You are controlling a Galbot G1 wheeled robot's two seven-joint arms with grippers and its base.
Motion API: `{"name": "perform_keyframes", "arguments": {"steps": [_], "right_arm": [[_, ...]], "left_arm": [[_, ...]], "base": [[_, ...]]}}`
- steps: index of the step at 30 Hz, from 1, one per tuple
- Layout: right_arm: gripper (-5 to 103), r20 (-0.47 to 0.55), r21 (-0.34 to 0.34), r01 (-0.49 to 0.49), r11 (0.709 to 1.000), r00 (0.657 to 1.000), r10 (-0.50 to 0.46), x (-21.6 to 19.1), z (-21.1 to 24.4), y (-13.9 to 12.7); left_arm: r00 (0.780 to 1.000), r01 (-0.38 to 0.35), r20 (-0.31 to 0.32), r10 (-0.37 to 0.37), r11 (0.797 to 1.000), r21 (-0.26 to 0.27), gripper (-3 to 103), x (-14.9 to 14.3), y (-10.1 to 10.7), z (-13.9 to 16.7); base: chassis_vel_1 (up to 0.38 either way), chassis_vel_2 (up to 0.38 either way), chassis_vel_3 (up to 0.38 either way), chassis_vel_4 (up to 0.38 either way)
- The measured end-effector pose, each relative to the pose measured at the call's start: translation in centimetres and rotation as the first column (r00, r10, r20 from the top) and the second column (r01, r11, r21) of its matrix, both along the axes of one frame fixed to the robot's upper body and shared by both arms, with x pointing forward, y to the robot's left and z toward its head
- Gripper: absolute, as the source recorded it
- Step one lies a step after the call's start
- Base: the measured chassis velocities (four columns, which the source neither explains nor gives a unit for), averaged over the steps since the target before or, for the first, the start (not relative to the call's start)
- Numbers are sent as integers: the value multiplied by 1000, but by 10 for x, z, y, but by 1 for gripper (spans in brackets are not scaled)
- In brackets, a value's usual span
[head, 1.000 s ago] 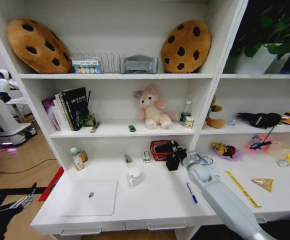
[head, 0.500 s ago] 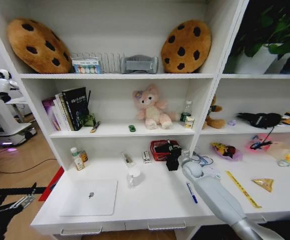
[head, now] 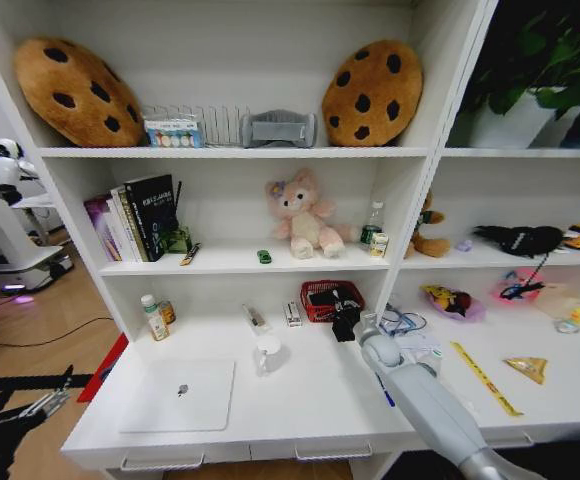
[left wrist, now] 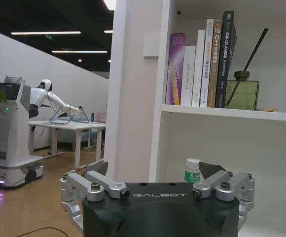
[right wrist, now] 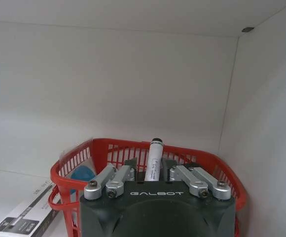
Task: Organize the objects on the table.
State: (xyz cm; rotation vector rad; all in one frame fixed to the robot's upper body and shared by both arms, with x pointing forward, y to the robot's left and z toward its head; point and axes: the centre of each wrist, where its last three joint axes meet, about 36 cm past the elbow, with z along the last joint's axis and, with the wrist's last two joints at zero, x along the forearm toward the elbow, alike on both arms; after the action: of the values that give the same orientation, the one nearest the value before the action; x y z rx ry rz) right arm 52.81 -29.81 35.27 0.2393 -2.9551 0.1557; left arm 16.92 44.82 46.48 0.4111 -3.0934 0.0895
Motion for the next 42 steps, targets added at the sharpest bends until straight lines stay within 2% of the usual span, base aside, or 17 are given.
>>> {"name": "perform_keyframes", "arguments": {"steps": [5, 8, 10, 11, 14, 15, 19, 22, 24, 26, 29, 31, 32, 34, 38, 41, 42], "right_arm": [[52, -13, -4, 4, 1000, 1000, -4, -19, -3, -10], [58, -12, -2, 4, 1000, 1000, -4, -24, -2, -11], [70, -4, 3, 4, 1000, 1000, -4, -33, 7, -11], [70, -4, 3, 4, 1000, 1000, -4, -33, 7, -11], [80, 17, 40, -6, 999, 1000, 5, -51, 32, -1], [91, 26, 55, -17, 998, 1000, 15, -61, 43, 4], [96, 28, 71, -33, 997, 999, 31, -80, 58, 12], [100, -17, 88, -12, 996, 1000, 13, -102, 66, 18], [100, -99, 100, 44, 994, 994, -34, -116, 65, 17], [100, -190, 104, 108, 989, 978, -87, -122, 61, 16], [100, -230, 101, 133, 986, 967, -106, -124, 60, 15], [100, -366, 84, 201, 976, 917, -158, -127, 59, 15], [100, -366, 84, 201, 976, 917, -158, -127, 59, 15], [100, -469, 71, 227, 971, 867, -168, -127, 63, 16], [100, -516, 45, 238, 970, 837, -181, -123, 67, 16], [100, -586, 7, 269, 963, 781, -215, -116, 77, 15], [100, -586, 7, 269, 963, 781, -215, -116, 77, 15]], "left_arm": [[1000, 0, 0, 0, 1000, 0, 100, 0, 0, 0], [1000, 0, 0, 0, 1000, 0, 100, 0, 0, 0], [1000, 0, 0, 0, 1000, 0, 100, 0, 0, 0], [1000, 0, 0, 0, 1000, 0, 100, 0, 0, 0], [1000, 0, 0, 0, 1000, 0, 100, 0, 0, 0], [1000, 0, 0, 0, 1000, 0, 100, 0, 0, 0], [1000, 0, 0, 0, 1000, 0, 100, 0, 0, 0], [1000, 0, 0, 0, 1000, 0, 100, 0, 0, 0], [1000, 0, 0, 0, 1000, 0, 100, 0, 0, 0], [1000, 0, 0, 0, 1000, 0, 100, 0, 0, 0], [1000, 0, 0, 0, 1000, 0, 100, 0, 0, 0], [1000, 0, 0, 0, 1000, 0, 100, 0, 0, 0], [1000, 0, 0, 0, 1000, 0, 100, 0, 0, 0], [1000, 0, 0, 0, 1000, 0, 100, 0, 0, 0], [1000, 0, 0, 0, 1000, 0, 100, 0, 0, 0], [1000, 0, 0, 0, 1000, 0, 100, 0, 0, 0], [1000, 0, 0, 0, 1000, 0, 100, 0, 0, 0]], "base": [[0, 0, 0, 0], [0, 0, 0, 0], [0, 0, 0, 0], [0, 0, 0, 0], [0, 0, 0, 0], [0, 0, 0, 0], [0, 0, 0, 0], [0, 0, 0, 0], [0, 0, 0, 0], [0, 0, 0, 0], [0, 0, 0, 0], [0, 0, 0, 0], [0, 0, 0, 0], [0, 0, 0, 0], [0, 0, 0, 0], [0, 0, 0, 0], [0, 0, 0, 0]]}}
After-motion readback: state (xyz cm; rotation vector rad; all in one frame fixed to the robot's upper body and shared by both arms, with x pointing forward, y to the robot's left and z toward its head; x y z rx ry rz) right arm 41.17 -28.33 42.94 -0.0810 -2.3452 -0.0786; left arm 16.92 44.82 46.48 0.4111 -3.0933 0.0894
